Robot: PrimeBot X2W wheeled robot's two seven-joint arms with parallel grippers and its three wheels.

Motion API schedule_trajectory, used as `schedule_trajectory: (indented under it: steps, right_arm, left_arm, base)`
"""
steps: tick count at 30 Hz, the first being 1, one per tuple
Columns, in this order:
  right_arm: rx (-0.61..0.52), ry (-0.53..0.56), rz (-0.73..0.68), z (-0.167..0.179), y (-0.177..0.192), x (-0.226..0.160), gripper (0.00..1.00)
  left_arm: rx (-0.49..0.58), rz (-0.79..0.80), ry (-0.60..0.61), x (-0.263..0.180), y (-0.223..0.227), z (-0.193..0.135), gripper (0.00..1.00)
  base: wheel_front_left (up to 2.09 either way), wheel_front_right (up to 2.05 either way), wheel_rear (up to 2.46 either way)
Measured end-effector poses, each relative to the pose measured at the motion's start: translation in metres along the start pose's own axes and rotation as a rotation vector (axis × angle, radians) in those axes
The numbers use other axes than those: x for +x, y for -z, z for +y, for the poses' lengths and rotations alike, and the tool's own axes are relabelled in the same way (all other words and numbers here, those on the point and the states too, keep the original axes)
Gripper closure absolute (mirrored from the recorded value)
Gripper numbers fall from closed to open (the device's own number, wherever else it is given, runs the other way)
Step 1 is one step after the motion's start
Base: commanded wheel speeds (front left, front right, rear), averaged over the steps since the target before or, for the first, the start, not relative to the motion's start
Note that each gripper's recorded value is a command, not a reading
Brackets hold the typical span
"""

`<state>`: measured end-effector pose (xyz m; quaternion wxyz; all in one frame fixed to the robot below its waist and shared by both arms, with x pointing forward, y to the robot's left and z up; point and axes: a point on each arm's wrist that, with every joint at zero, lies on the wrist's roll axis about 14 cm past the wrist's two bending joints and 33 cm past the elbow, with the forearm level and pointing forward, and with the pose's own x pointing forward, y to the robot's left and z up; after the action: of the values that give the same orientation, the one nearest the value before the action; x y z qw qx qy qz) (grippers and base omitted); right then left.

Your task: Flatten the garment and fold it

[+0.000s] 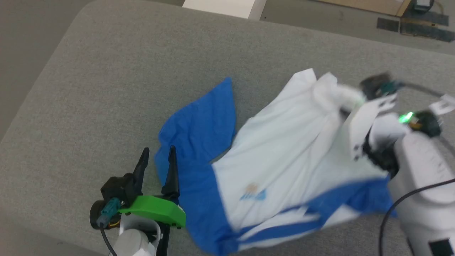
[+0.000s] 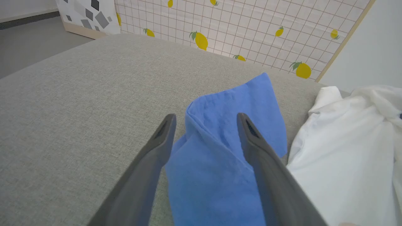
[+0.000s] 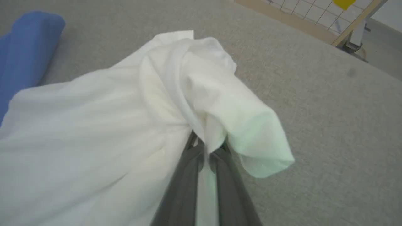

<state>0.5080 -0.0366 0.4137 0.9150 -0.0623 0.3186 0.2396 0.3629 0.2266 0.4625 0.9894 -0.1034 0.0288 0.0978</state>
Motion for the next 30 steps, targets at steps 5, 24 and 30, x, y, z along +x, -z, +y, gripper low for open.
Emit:
schedule_trajectory:
  steps: [5, 24, 30]
  right_arm:
    - [-0.009, 0.111, -0.218, -0.044, -0.072, 0.005, 1.0]
    - [0.179, 0.13, -0.425, -0.048, -0.046, -0.033, 0.0]
    - [0.242, 0.195, -0.514, -0.047, -0.004, -0.093, 0.0]
  left_arm:
    - [0.008, -0.005, 0.009, 0.01, -0.002, -0.001, 0.0]
    - [-0.011, 0.033, 0.089, 0.01, 0.012, -0.028, 0.0]
    - [-0.014, 0.099, 0.137, -0.003, 0.027, -0.042, 0.0]
  base:
    - [0.0, 0.0, 0.0]
    - [0.0, 0.0, 0.0]
    - [0.0, 0.0, 0.0]
